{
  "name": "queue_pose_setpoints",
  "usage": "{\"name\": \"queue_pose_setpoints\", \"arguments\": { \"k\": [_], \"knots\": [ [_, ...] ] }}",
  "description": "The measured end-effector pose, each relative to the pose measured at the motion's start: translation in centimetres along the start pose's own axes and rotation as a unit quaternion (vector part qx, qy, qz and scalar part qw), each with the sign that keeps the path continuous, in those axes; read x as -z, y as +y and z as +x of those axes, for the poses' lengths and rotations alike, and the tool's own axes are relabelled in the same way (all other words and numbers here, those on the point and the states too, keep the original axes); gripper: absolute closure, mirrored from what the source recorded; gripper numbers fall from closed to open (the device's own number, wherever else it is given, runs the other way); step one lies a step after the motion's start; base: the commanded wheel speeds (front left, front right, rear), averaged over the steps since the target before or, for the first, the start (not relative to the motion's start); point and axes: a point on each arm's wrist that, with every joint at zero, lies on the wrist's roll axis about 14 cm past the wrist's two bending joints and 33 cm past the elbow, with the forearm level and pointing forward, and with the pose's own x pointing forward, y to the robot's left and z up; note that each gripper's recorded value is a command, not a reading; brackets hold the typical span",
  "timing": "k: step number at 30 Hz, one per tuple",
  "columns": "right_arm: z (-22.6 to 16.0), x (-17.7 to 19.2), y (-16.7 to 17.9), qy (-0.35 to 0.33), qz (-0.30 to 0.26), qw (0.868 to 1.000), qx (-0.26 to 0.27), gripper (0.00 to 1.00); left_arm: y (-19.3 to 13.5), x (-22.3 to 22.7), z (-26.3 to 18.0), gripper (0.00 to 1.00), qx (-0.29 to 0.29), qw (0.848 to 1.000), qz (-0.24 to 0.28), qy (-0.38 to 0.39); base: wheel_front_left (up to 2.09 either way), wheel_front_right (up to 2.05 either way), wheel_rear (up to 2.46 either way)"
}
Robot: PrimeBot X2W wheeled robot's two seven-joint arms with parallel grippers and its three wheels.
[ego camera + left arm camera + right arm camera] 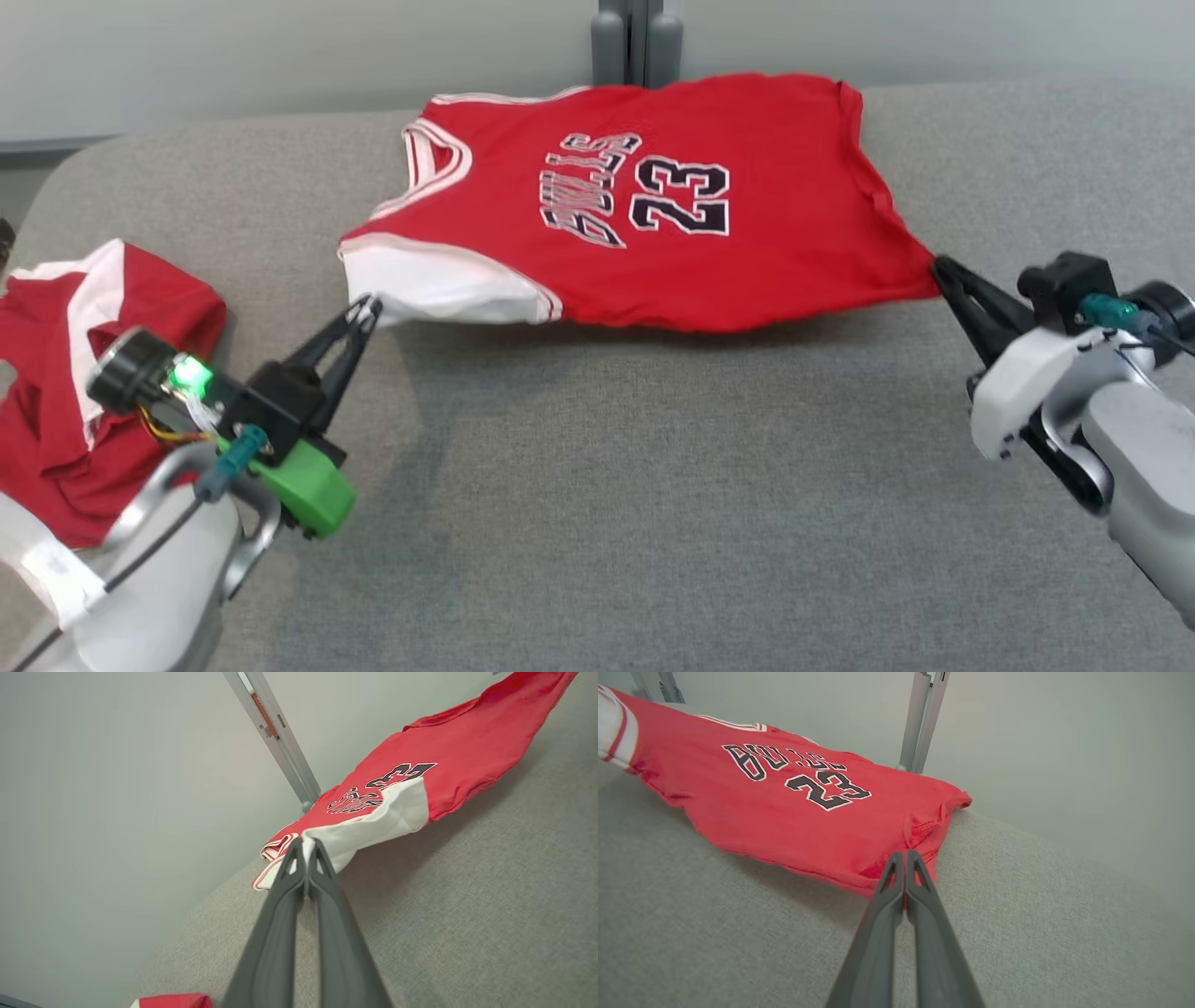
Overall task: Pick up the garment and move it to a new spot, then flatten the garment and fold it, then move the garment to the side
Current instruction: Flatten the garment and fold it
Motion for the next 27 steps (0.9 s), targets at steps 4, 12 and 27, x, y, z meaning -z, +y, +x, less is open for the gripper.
{"name": "queue_pose_setpoints", "arguments": {
  "k": [4,12,27],
  "knots": [
    [-1.8,1.5,-0.6,0.035,0.004,0.999,0.006,1.0,-1.8,-0.2,-1.6,1.0,0.013,1.0,-0.011,-0.001,0.0,0.0,0.0],
    [-5.5,3.7,-1.8,0.089,0.009,0.996,0.016,1.0,-5.6,-0.7,-4.4,1.0,0.05,0.998,-0.037,-0.005,0.0,0.0,0.0],
    [-11.7,6.9,0.4,0.193,0.05,0.979,-0.034,1.0,-9.4,0.5,-8.3,1.0,0.095,0.993,-0.071,0.016,0.0,0.0,0.0]
  ]
}}
